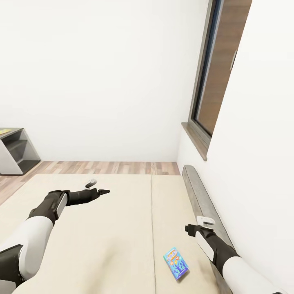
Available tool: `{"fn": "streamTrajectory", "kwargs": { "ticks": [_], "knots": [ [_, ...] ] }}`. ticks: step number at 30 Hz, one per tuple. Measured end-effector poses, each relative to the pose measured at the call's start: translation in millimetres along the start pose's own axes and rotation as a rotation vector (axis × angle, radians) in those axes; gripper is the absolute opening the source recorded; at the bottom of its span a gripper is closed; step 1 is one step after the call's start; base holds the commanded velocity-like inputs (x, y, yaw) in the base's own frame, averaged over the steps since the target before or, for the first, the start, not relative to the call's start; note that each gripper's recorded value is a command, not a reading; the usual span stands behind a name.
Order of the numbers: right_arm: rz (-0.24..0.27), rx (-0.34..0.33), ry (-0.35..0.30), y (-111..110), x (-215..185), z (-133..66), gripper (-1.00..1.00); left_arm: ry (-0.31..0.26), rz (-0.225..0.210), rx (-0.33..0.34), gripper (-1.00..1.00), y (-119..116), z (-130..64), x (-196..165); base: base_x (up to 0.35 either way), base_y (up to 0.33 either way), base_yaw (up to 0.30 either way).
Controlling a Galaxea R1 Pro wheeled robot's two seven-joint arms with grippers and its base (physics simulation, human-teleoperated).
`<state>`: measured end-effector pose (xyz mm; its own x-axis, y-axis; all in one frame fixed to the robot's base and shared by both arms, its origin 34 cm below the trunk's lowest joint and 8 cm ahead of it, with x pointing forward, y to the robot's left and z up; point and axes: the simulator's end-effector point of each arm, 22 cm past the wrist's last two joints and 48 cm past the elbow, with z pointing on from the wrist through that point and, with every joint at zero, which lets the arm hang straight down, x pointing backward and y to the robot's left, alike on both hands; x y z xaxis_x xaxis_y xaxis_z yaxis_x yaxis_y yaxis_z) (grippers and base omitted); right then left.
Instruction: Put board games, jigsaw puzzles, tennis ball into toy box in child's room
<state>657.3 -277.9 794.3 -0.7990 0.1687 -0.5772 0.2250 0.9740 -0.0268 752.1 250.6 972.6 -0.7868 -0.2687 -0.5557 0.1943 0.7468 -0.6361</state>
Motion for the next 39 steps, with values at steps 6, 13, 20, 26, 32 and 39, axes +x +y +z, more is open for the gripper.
{"fn": "streamTrajectory", "kwargs": {
  "ticks": [6, 13, 20, 26, 32, 39],
  "knots": [
    [0.000, -0.001, 0.002, 0.9, 0.6, -0.1, 1.00, 0.000, 0.000, 0.000, 1.00, 0.0, 0.0, 0.0, 0.000, 0.000, 0.000],
    [-0.055, -0.014, -0.004, 12.1, 2.6, -1.7, 1.00, -0.001, -0.001, 0.000, 1.00, 0.0, -0.1, -0.3, 0.000, 0.000, 0.000],
    [-0.072, -0.027, -0.002, 22.9, 5.5, -2.7, 1.00, 0.001, -0.002, -0.001, 1.00, 0.9, 0.5, 0.6, 0.000, 0.000, 0.000],
    [-0.075, -0.028, 0.007, 24.4, 10.1, -0.3, 1.00, 0.006, -0.007, -0.003, 1.00, 4.1, 3.1, 3.5, 0.000, 0.000, 0.000],
    [-0.079, -0.027, 0.021, 24.6, 16.2, 2.8, 1.00, 0.014, -0.012, -0.005, 1.00, 7.9, 6.2, 7.3, 0.000, 0.000, -0.028],
    [-0.082, -0.026, 0.034, 24.2, 22.2, 6.3, 1.00, 0.022, -0.020, -0.008, 1.00, 12.4, 9.8, 11.7, 0.000, 0.000, -0.070]
  ]
}}
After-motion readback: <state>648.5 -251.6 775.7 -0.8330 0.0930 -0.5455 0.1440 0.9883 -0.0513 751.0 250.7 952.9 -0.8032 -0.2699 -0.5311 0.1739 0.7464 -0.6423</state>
